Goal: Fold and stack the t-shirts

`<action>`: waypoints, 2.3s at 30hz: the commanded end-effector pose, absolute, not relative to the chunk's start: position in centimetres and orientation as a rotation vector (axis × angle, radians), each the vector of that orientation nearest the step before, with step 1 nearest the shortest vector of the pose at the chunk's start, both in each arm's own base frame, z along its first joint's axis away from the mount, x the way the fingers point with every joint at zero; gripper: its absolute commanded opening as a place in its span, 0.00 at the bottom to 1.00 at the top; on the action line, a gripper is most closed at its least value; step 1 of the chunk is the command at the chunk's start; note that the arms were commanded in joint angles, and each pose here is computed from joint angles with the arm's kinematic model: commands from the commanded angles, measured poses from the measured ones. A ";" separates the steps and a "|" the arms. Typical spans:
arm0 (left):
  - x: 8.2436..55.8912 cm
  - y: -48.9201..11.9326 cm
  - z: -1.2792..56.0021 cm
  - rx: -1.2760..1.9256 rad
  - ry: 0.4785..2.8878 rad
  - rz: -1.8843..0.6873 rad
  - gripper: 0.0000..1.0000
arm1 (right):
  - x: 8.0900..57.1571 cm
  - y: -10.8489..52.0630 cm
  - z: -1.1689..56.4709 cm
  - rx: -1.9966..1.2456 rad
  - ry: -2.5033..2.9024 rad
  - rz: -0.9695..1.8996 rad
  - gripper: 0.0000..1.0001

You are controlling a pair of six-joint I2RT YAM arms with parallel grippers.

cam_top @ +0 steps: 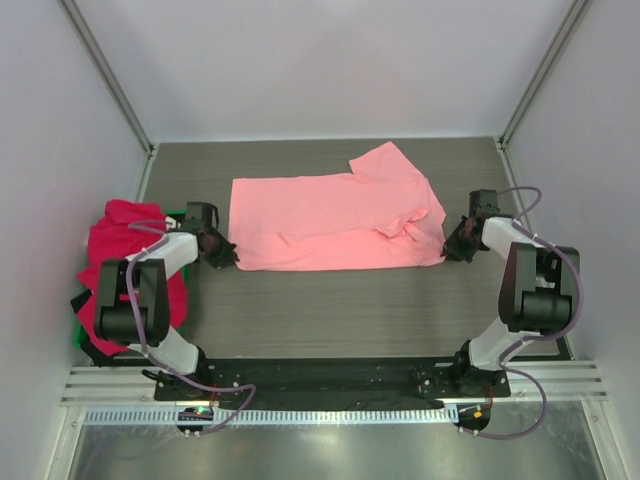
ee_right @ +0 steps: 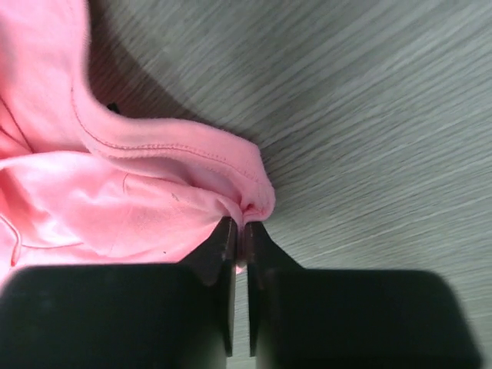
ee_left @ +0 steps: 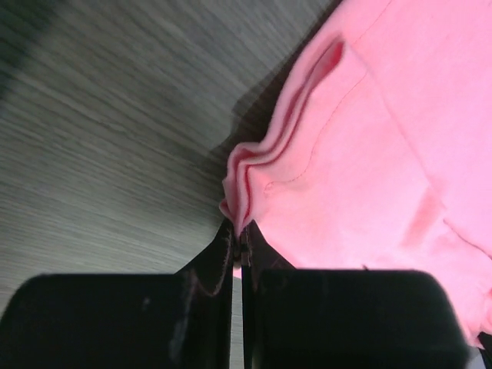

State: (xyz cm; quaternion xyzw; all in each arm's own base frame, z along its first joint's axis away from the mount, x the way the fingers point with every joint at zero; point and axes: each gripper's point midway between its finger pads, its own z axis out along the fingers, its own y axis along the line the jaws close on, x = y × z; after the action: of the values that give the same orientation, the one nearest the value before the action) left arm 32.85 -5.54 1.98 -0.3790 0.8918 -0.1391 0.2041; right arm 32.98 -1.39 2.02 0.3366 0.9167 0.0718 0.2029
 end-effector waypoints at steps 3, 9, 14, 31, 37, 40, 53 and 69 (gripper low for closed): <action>35.3 -3.4 7.9 -1.003 2.448 -0.236 0.00 | 36.2 -4.1 9.7 0.931 2.415 0.093 0.01; 31.9 -2.4 10.1 -1.027 2.442 -0.181 0.00 | 32.0 -5.7 12.1 0.951 2.381 -0.010 0.01; 26.6 -2.9 6.7 -1.120 2.480 -0.194 0.00 | 27.0 -6.3 8.1 1.080 2.439 -0.049 0.01; 21.7 -3.4 9.9 -1.137 2.374 -0.306 0.74 | 25.5 -3.9 13.8 1.080 2.266 0.186 1.00; 24.8 -4.8 11.9 -0.986 2.340 -0.410 0.71 | 29.2 3.4 15.3 0.745 2.336 0.522 0.97; 26.6 -6.8 12.5 -0.862 2.374 -0.469 0.69 | 31.6 6.9 14.8 0.570 2.414 0.580 0.98; 27.6 -15.4 3.5 -0.541 2.763 -0.459 0.64 | 35.0 6.2 4.5 0.582 2.627 0.405 0.98; 24.1 -13.5 1.3 -0.459 2.834 -0.294 0.64 | 28.3 2.1 3.6 0.811 2.575 0.239 1.00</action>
State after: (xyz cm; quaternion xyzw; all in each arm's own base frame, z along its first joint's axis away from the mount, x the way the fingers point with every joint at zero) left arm 26.60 -15.46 2.57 -0.1727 0.9611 -0.1523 0.1524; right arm 29.11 2.22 3.10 0.2919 0.9231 0.0927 0.2328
